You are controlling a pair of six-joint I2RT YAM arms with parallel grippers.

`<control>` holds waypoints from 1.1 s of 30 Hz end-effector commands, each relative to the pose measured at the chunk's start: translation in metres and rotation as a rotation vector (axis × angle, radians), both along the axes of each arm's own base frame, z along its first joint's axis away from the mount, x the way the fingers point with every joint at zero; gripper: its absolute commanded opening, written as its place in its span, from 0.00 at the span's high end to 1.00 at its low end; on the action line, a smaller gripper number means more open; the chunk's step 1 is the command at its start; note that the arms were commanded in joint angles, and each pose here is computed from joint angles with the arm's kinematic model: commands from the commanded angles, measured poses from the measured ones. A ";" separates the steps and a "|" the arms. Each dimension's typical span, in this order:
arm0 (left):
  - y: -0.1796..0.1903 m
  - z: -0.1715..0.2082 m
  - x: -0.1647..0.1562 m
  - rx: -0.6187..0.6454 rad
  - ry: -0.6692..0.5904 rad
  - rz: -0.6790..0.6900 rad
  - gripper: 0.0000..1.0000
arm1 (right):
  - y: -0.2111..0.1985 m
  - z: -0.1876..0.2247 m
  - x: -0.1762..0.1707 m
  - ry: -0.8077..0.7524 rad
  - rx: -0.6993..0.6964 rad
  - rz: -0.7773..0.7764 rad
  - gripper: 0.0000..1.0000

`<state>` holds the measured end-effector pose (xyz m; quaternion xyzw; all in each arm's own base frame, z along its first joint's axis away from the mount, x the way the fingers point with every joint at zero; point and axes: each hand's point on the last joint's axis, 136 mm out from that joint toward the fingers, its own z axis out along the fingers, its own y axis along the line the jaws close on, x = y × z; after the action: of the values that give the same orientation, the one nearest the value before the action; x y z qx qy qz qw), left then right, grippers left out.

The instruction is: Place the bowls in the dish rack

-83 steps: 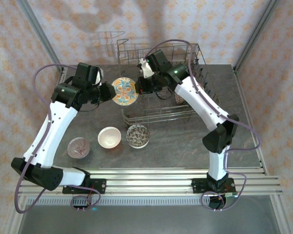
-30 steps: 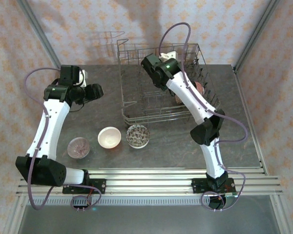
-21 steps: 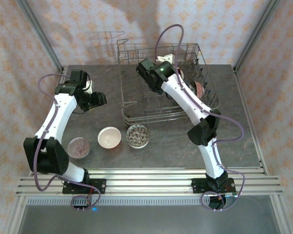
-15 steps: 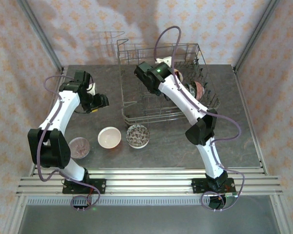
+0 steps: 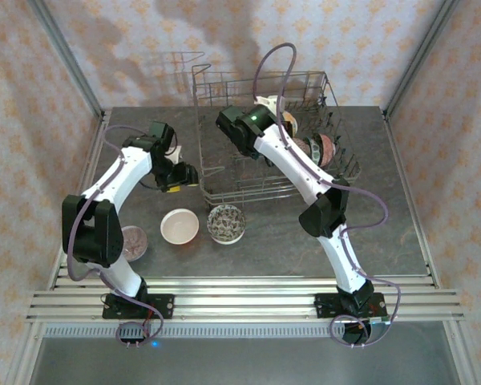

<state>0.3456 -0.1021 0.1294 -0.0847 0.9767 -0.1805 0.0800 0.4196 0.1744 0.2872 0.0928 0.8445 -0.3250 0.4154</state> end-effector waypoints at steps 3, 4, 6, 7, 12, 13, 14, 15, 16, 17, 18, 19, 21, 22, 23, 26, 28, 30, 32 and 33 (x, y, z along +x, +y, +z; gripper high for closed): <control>-0.020 -0.002 -0.010 -0.025 0.021 -0.066 0.41 | -0.022 0.023 -0.014 0.004 -0.182 -0.011 1.00; -0.023 -0.001 -0.012 -0.029 0.022 -0.072 0.41 | -0.022 0.026 -0.013 -0.002 -0.199 -0.009 1.00; -0.029 -0.001 -0.016 -0.034 0.020 -0.084 0.41 | -0.022 0.027 -0.011 -0.007 -0.231 -0.005 1.00; -0.033 -0.001 -0.018 -0.038 0.020 -0.094 0.41 | -0.022 0.028 -0.011 -0.008 -0.243 -0.004 1.00; -0.051 -0.003 -0.028 -0.052 0.030 -0.131 0.41 | -0.024 0.024 -0.008 0.007 -0.301 0.000 1.00; -0.055 -0.003 -0.029 -0.057 0.030 -0.138 0.41 | -0.025 0.023 -0.007 0.012 -0.309 0.000 1.00; -0.058 -0.003 -0.031 -0.060 0.029 -0.143 0.41 | -0.026 0.024 -0.007 0.012 -0.315 -0.001 1.00; -0.060 -0.004 -0.032 -0.060 0.030 -0.145 0.41 | -0.027 0.022 -0.006 0.020 -0.322 -0.001 1.00; -0.062 -0.005 -0.033 -0.062 0.030 -0.146 0.41 | -0.028 0.022 -0.005 0.026 -0.330 -0.003 1.00; -0.063 -0.005 -0.033 -0.063 0.028 -0.143 0.41 | -0.029 0.021 -0.005 0.026 -0.334 -0.004 1.00; -0.063 -0.005 -0.034 -0.065 0.027 -0.139 0.41 | -0.031 0.021 -0.006 0.032 -0.339 -0.005 1.00; -0.062 -0.005 -0.033 -0.064 0.023 -0.134 0.41 | -0.031 0.020 -0.006 0.036 -0.343 -0.005 1.00; -0.062 -0.003 -0.032 -0.063 0.012 -0.128 0.41 | -0.031 0.016 -0.006 0.048 -0.355 -0.003 1.00; -0.060 -0.001 -0.031 -0.054 0.000 -0.123 0.40 | -0.031 0.012 -0.005 0.058 -0.369 -0.001 1.00; -0.058 0.000 -0.030 -0.044 -0.007 -0.121 0.40 | -0.031 0.009 -0.005 0.062 -0.376 -0.002 1.00; -0.052 0.005 -0.025 -0.012 -0.039 -0.109 0.40 | -0.033 0.003 -0.004 0.071 -0.385 -0.009 1.00; -0.046 0.010 -0.021 0.004 -0.057 -0.096 0.40 | -0.035 0.000 -0.004 0.079 -0.391 -0.013 1.00; -0.040 0.014 -0.018 0.015 -0.072 -0.085 0.40 | -0.037 -0.003 -0.004 0.089 -0.403 -0.016 1.00; -0.031 0.019 -0.015 0.020 -0.087 -0.065 0.40 | -0.038 -0.006 -0.003 0.094 -0.417 -0.016 1.00; -0.026 0.022 -0.014 0.024 -0.092 -0.050 0.40 | -0.037 -0.008 -0.003 0.098 -0.426 -0.014 1.00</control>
<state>0.3207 -0.1423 0.1285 -0.0420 0.9795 -0.1811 0.0779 0.4247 0.1526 0.2644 0.0331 0.8049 -0.4406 0.3961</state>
